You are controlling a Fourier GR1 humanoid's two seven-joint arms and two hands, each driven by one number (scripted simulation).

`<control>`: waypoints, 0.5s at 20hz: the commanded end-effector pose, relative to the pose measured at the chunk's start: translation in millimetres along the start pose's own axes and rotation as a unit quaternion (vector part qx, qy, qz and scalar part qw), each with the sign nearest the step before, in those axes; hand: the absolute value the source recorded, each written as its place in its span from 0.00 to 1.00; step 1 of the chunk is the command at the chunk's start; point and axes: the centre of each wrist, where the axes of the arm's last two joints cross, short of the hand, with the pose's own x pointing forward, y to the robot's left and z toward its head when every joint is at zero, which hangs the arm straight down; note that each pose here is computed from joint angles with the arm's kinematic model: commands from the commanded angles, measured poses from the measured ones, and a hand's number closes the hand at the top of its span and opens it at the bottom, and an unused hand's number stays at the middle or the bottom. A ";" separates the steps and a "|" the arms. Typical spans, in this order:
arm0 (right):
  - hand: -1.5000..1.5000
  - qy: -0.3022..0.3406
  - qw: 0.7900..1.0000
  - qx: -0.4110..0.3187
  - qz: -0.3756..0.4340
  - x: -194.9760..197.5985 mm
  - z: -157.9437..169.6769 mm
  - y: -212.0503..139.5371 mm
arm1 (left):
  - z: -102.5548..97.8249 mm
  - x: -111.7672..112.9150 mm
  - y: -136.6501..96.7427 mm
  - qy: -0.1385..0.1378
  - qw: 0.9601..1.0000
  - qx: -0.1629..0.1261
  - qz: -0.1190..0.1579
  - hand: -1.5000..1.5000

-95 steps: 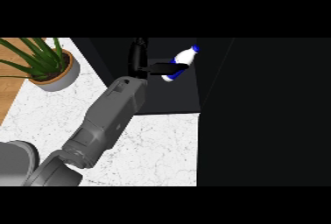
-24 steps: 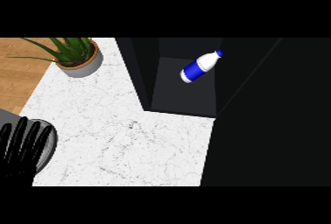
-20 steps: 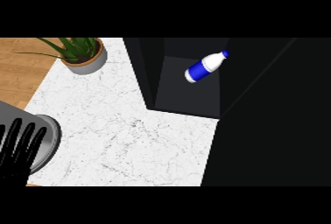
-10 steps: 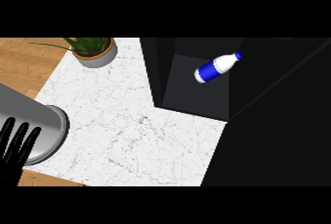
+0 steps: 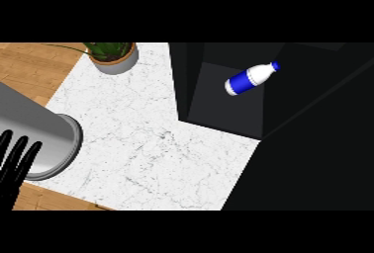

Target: Pick up the bottled water, place it into the cabinet and close the cabinet

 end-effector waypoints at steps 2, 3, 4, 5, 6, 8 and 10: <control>1.00 -0.003 0.999 0.048 0.017 7.3 -17.6 5.7 | -1.5 2.3 4.5 -0.005 1.000 0.003 -0.003 0.00; 1.00 0.002 0.998 0.059 0.021 8.4 -17.1 5.4 | -5.8 8.2 4.2 -0.009 1.000 -0.004 -0.009 0.00; 1.00 0.006 0.998 0.062 0.030 8.7 -17.0 3.5 | 0.2 4.2 8.8 0.002 1.000 0.003 -0.007 0.00; 1.00 0.006 0.997 0.063 0.032 10.7 -16.0 2.5 | 0.3 5.3 8.9 0.006 1.000 -0.001 -0.010 0.00; 1.00 0.006 0.997 0.067 0.038 9.4 -17.1 0.2 | -2.0 3.9 7.9 -0.002 1.000 0.001 -0.003 0.00; 1.00 -0.001 0.998 0.060 0.036 9.9 -18.2 -0.3 | -0.9 7.1 7.9 0.000 1.000 -0.001 -0.006 0.00; 1.00 -0.004 0.998 0.050 0.037 8.5 -18.6 -2.8 | 0.5 5.7 10.1 -0.003 1.000 0.002 -0.004 0.00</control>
